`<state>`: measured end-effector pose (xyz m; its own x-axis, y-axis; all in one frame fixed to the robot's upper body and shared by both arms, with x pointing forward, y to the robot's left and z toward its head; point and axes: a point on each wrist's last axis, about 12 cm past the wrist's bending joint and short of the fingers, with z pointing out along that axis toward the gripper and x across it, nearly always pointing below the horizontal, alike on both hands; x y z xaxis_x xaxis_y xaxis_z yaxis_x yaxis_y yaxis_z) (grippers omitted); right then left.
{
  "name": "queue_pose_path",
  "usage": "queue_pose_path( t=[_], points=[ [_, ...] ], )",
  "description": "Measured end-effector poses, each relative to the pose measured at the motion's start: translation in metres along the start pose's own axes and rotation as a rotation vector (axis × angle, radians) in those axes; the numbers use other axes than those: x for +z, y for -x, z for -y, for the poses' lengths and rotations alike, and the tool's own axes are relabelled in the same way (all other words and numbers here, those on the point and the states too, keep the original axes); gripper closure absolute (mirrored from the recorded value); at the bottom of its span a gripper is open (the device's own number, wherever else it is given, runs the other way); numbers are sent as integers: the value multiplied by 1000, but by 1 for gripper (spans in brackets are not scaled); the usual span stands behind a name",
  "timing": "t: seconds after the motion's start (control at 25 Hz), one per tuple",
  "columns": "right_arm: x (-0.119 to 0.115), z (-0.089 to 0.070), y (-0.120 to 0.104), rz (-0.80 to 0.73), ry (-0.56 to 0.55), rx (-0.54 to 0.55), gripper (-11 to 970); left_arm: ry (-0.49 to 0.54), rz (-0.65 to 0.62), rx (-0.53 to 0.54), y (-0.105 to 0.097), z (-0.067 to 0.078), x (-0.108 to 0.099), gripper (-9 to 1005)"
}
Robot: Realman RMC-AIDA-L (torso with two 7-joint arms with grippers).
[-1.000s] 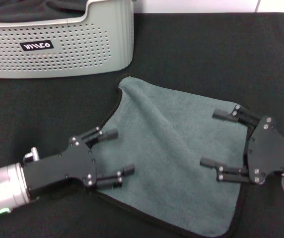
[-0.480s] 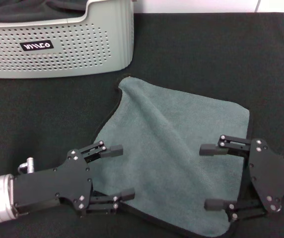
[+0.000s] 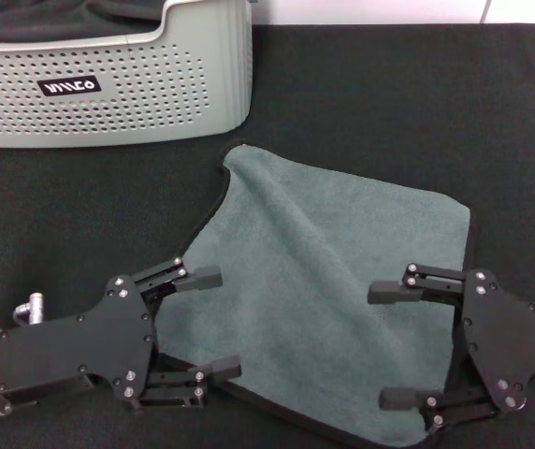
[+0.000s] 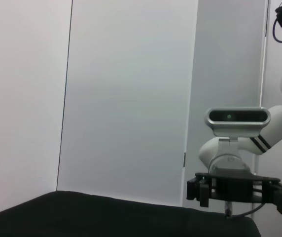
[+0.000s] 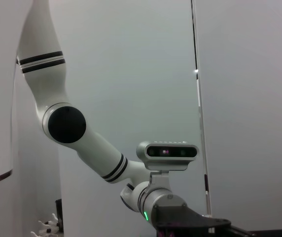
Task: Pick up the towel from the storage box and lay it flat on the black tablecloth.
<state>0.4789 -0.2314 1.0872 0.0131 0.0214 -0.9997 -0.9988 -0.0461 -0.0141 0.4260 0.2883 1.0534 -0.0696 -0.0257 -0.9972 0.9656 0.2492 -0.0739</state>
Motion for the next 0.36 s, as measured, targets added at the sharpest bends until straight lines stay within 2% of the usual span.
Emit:
queue_pose_path(
  t=[0.36],
  points=[
    [4,2,0,-2,5,-8,115,1,6,-6,0,1,1,103]
  ],
)
